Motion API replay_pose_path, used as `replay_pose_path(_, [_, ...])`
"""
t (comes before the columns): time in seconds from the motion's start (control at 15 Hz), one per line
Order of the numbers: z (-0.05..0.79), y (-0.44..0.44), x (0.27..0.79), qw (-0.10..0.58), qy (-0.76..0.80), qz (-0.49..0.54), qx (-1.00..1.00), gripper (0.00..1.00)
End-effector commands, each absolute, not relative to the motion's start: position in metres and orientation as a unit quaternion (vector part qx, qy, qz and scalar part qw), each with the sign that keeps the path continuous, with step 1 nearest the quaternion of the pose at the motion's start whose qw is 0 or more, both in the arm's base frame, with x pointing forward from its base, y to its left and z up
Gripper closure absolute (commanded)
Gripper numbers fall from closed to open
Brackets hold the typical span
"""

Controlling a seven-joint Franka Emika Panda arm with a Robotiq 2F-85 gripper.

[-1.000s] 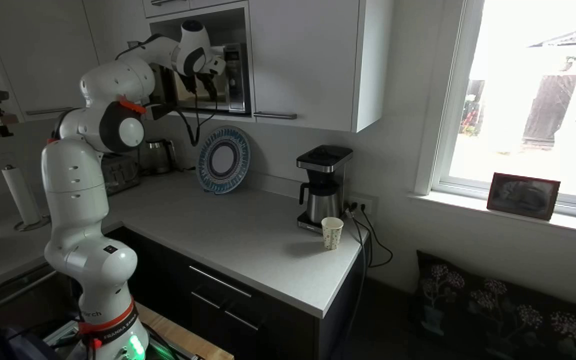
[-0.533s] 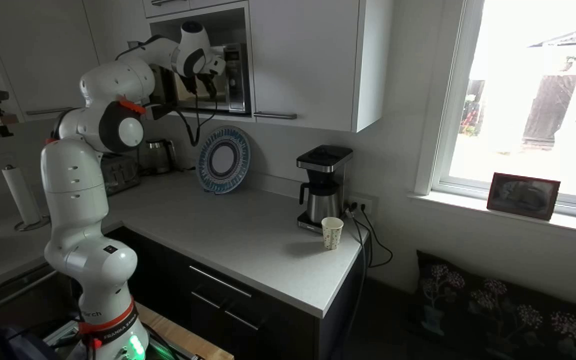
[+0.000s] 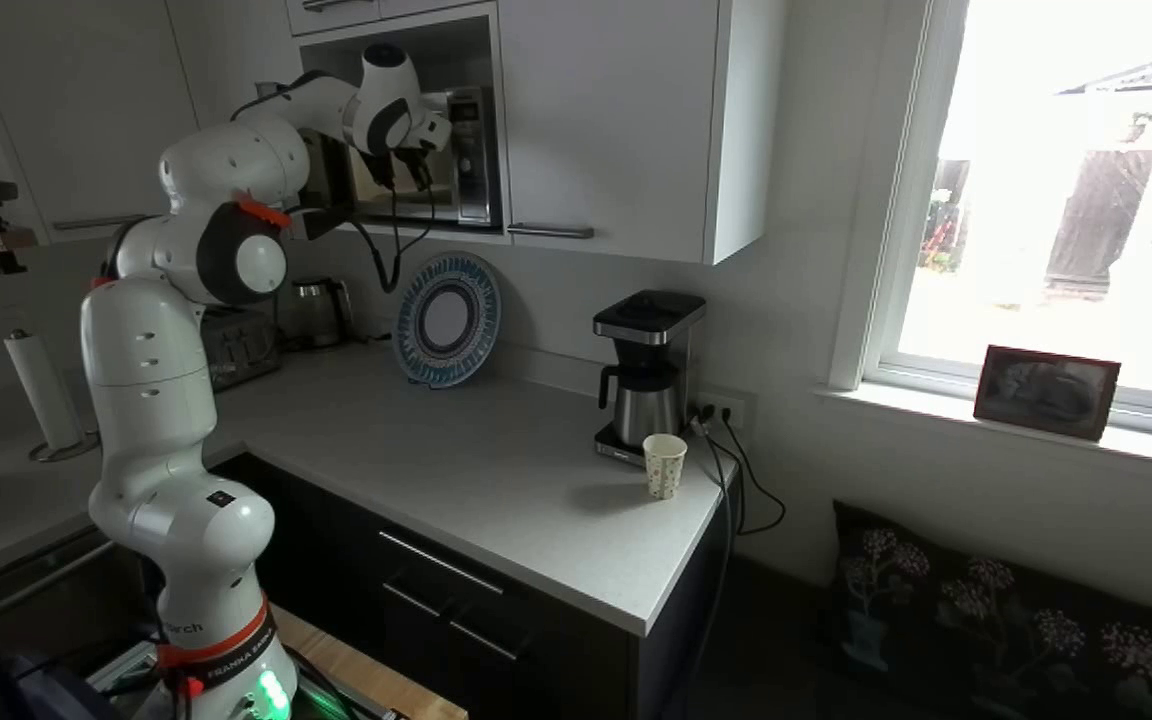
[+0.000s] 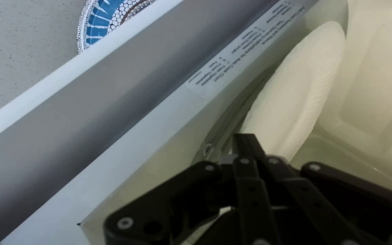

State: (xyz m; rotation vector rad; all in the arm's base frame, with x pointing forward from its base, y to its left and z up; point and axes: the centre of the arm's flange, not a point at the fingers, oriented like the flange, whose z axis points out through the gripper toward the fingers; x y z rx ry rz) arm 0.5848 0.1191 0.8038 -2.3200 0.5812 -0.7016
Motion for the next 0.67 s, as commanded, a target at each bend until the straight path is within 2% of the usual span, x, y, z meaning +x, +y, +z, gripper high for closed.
replay_pose_path(0.0, [0.785,0.116,0.608,0.337,0.196,-0.258,-0.884,0.74])
replay_pose_path(0.07, [0.792,0.114,0.598,0.345,0.193,-0.247,-0.885,0.73])
replay_pose_path(0.6, [0.800,0.116,0.556,0.395,0.134,-0.158,-0.895,0.15])
